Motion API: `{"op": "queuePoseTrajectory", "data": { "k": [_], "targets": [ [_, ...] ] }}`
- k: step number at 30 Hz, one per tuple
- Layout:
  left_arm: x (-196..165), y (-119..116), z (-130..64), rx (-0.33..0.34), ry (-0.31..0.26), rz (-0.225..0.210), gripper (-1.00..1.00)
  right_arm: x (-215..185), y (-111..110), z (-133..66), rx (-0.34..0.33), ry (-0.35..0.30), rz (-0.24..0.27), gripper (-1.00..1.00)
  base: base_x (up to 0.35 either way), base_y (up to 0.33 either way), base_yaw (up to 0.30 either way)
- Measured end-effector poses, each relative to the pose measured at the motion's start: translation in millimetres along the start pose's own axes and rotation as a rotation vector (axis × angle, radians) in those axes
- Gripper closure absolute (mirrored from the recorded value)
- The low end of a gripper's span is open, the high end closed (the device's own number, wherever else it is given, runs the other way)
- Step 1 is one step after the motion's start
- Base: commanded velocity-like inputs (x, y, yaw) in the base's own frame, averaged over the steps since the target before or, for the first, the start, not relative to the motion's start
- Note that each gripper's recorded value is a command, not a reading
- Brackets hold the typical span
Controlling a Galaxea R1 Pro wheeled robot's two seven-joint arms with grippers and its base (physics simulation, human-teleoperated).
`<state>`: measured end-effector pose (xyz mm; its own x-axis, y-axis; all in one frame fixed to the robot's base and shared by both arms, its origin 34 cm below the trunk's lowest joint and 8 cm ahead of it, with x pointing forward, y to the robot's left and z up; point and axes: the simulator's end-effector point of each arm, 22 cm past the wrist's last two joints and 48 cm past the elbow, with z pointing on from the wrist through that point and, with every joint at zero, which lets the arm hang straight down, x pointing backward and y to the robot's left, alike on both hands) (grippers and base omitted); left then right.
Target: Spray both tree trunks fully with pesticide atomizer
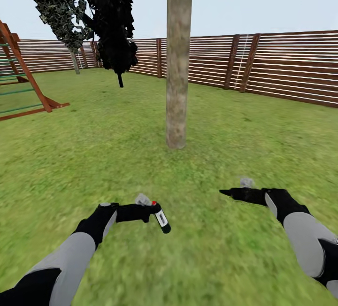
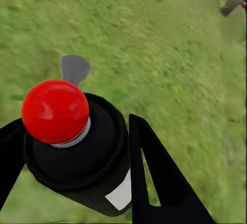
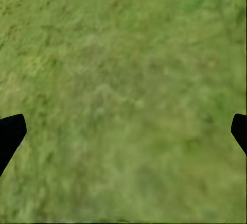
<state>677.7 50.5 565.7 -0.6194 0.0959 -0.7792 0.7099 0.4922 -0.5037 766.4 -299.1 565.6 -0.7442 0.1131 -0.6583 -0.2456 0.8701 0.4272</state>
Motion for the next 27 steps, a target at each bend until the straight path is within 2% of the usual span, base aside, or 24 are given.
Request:
{"op": "queuePoseTrajectory", "data": {
  "k": [1,3,5,7,11,13,14,18,20,21,24,27],
  "targets": [
    [2.4,-8.3,0.0,0.036,0.02,0.015,1.0,-3.1,10.7,0.3,-0.041,0.003,0.003,-1.0,0.0,0.0,0.0],
    [11.5,-32.6,-1.7,0.142,0.08,0.05,1.0,-12.8,59.4,4.0,-0.208,0.003,0.01,-1.0,0.0,0.0,0.0],
    [16.3,-47.5,-3.8,0.208,0.109,0.065,1.0,-17.1,102.6,7.1,-0.341,0.004,0.007,-1.0,0.0,0.0,0.0],
    [18.0,-54.6,-4.3,0.238,0.12,0.07,1.0,-18.4,130.5,9.9,-0.418,0.005,0.003,-1.0,0.0,0.0,0.0],
    [18.9,-73.4,-1.7,0.306,0.134,0.083,1.0,-12.1,212.3,22.2,-0.609,0.019,-0.002,-1.0,0.0,0.0,0.0],
    [7.2,-75.5,-2.6,0.307,0.123,0.123,1.0,-7.1,244.9,27.4,-0.672,0.031,-0.006,-1.0,0.0,0.0,0.0],
    [3.1,-76.6,-2.8,0.308,0.122,0.141,1.0,-4.3,254.1,29.3,-0.687,0.039,-0.012,-1.0,0.0,0.0,0.0],
    [-3.6,-84.6,-1.9,0.326,0.14,0.205,1.0,16.7,271.5,35.4,-0.698,0.118,-0.086,-1.0,0.0,0.0,0.0],
    [-6.9,-86.3,-1.9,0.327,0.142,0.226,1.0,22.1,274.4,36.6,-0.699,0.138,-0.104,-1.0,0.0,0.0,0.0],
    [-8.2,-86.7,-2.0,0.327,0.143,0.234,1.0,23.7,276.2,37.1,-0.7,0.144,-0.109,1.0,0.0,0.0,0.0],
    [-9.5,-87.0,-2.2,0.327,0.144,0.243,1.0,25.9,278.8,37.9,-0.702,0.152,-0.116,1.0,0.0,0.0,0.0],
    [-9.7,-87.1,-2.1,0.326,0.145,0.245,1.0,28.4,291.9,40.2,-0.721,0.157,-0.119,1.0,0.0,0.0,0.0]
  ]
}}
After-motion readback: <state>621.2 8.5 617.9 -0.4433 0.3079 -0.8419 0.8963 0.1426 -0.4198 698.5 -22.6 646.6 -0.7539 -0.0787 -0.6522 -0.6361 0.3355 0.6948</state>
